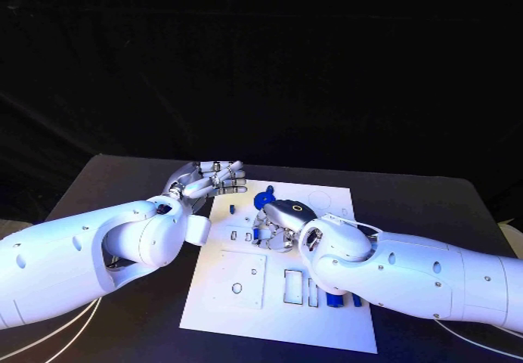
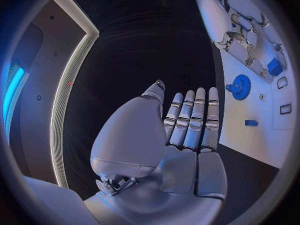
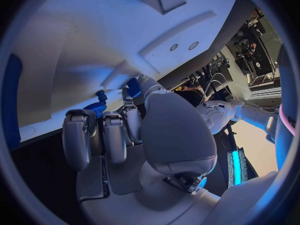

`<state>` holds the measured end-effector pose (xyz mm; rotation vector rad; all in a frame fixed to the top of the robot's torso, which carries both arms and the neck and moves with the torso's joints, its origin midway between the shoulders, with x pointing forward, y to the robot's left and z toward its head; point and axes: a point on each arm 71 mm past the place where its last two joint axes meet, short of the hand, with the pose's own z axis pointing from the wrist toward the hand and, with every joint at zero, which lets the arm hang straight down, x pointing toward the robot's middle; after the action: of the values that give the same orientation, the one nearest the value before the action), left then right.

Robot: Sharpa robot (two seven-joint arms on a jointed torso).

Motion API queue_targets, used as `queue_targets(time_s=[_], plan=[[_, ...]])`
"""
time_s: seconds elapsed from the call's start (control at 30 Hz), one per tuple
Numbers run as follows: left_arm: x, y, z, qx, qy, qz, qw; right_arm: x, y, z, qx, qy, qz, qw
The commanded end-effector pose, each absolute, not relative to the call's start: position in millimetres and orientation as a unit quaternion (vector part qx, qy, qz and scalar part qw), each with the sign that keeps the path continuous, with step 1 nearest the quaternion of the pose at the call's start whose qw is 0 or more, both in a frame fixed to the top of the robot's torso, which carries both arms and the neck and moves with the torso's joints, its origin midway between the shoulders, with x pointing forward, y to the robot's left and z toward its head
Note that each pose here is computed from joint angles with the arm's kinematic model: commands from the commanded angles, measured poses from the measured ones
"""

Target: Assemble the parts on the task board

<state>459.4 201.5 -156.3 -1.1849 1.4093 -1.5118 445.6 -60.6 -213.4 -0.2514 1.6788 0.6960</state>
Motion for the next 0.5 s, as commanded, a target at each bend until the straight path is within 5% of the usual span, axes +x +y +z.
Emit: queue_targets(time_s=[0.03, 0.5], plan=[[458.8, 199.3, -155.2, -0.458, 0.550, -0.596, 0.364, 445, -61, -216, -0.116, 0.731, 0.294, 0.605], [460.3, 201.1, -158.6, -0.454, 0.570, -0.578, 0.368, 439, -68, -200, -0.078, 0.672, 0.353, 0.646]])
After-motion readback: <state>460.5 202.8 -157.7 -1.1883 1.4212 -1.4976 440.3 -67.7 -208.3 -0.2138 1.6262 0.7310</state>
